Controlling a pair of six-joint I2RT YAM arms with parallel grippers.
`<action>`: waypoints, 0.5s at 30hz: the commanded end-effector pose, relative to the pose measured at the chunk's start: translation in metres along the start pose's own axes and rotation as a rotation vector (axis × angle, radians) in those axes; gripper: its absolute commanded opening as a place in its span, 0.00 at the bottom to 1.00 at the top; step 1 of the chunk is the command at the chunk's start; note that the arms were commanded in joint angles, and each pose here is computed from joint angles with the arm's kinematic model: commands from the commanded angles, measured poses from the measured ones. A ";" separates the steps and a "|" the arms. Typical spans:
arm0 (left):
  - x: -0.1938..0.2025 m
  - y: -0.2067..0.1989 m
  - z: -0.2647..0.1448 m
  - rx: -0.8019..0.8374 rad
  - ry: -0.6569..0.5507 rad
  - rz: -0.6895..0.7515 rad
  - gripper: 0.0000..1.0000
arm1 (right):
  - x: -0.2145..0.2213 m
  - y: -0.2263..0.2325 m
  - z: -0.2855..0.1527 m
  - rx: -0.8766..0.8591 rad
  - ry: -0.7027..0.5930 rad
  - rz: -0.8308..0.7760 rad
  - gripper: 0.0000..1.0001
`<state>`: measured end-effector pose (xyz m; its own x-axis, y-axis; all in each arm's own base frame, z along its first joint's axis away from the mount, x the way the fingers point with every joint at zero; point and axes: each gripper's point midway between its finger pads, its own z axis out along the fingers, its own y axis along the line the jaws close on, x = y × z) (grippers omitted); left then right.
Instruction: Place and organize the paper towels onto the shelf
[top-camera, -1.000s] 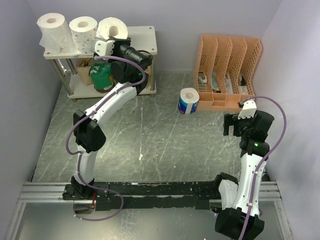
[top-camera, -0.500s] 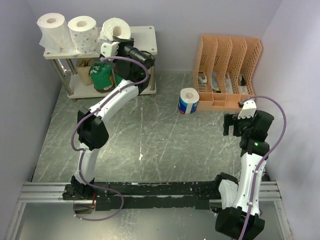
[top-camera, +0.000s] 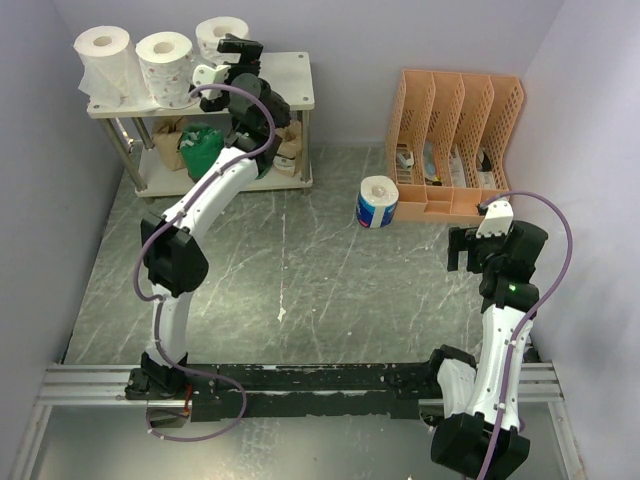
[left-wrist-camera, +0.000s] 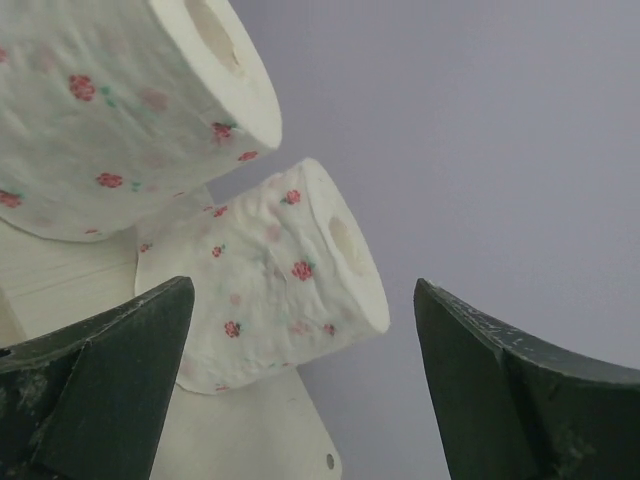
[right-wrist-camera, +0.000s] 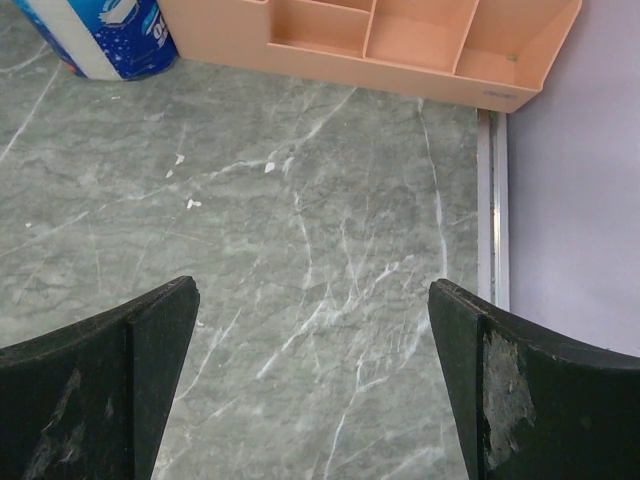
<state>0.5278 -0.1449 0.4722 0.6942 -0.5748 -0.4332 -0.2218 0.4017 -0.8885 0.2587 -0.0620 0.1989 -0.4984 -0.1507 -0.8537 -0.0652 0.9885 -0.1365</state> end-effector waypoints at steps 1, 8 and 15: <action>-0.029 -0.035 -0.005 0.085 0.055 -0.100 1.00 | 0.001 -0.001 0.000 0.009 -0.005 -0.001 1.00; 0.005 -0.078 -0.055 0.368 0.485 -0.039 1.00 | 0.000 -0.002 0.000 0.015 -0.009 0.001 1.00; 0.080 -0.058 -0.183 0.649 1.090 0.006 1.00 | -0.006 -0.003 -0.007 0.039 -0.040 -0.004 1.00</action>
<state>0.4947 -0.2461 0.5380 0.1586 -0.8360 -0.5253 0.2549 0.5487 -0.7962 0.2572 -0.0640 0.2014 -0.4939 -0.1504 -0.8564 -0.0495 0.9882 -0.1450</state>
